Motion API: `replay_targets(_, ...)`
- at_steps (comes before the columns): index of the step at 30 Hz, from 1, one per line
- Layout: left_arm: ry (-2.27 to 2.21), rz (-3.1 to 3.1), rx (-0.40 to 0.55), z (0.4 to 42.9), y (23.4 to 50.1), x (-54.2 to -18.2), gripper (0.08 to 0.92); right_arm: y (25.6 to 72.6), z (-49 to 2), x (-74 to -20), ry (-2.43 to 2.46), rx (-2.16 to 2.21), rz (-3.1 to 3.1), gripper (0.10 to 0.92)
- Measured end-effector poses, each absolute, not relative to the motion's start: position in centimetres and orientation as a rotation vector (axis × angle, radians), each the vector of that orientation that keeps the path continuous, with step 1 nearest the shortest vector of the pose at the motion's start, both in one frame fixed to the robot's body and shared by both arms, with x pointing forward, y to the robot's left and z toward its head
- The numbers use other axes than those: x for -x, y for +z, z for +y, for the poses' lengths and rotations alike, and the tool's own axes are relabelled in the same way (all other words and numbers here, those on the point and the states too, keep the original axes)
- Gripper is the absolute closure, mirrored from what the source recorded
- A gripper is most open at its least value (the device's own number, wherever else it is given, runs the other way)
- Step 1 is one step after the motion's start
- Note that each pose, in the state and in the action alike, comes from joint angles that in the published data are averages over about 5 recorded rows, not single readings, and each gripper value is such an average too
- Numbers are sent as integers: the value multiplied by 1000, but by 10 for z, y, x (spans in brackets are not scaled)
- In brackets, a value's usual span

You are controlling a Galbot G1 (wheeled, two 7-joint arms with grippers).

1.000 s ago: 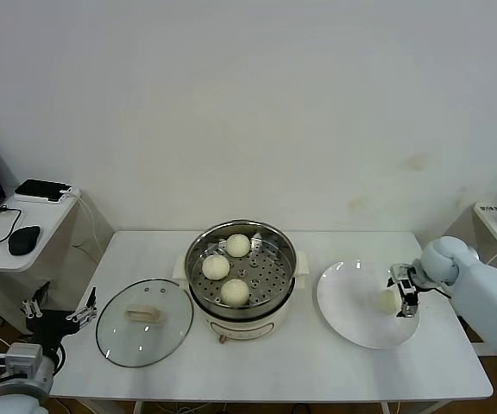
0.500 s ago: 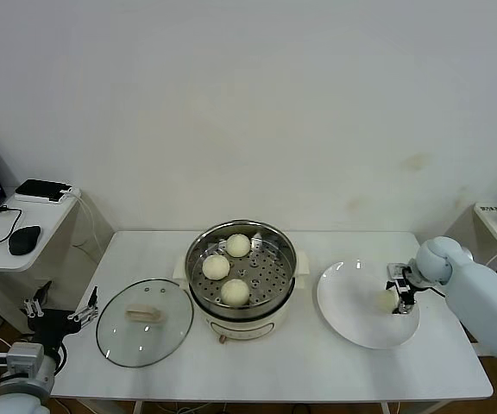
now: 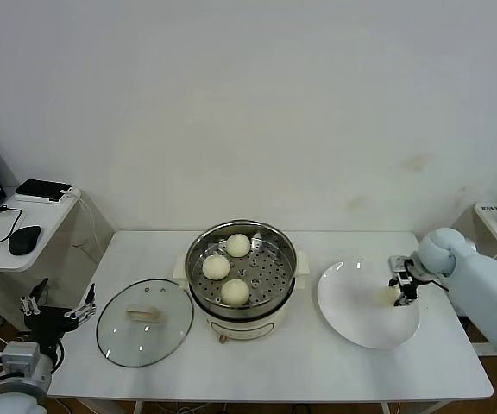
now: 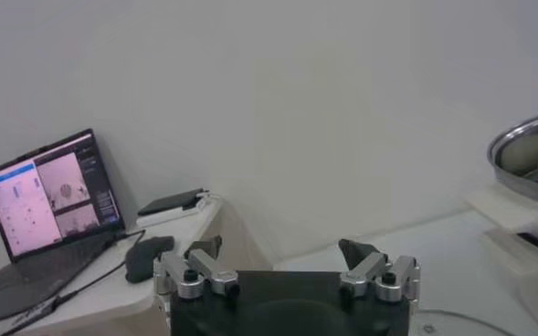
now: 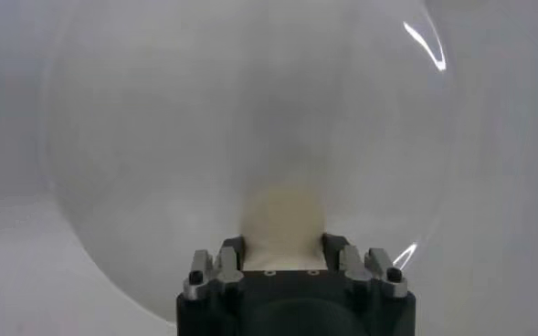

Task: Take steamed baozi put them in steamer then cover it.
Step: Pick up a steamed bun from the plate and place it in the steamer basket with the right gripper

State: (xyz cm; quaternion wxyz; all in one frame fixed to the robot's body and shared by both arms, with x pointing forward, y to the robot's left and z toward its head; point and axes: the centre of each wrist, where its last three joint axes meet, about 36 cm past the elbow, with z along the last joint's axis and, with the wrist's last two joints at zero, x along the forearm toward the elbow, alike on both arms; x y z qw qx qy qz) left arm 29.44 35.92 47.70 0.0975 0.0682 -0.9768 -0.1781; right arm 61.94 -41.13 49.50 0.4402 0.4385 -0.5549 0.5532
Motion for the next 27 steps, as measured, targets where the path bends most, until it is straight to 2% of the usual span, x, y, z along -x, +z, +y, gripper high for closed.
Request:
replay_targets(8,-535,-2897,-200,360,479,-295,177,563,-383,-631,1412,-1124,-1468,487)
replay_targets(19,-527,-2904,-201,359,480,-297,177,665,-287,-638,1513,-1242,-1600,478)
replay_targets(27,-523,-2912,-210,358,482,-296,177,687,-212,-629,1498,-1352,-1634,471)
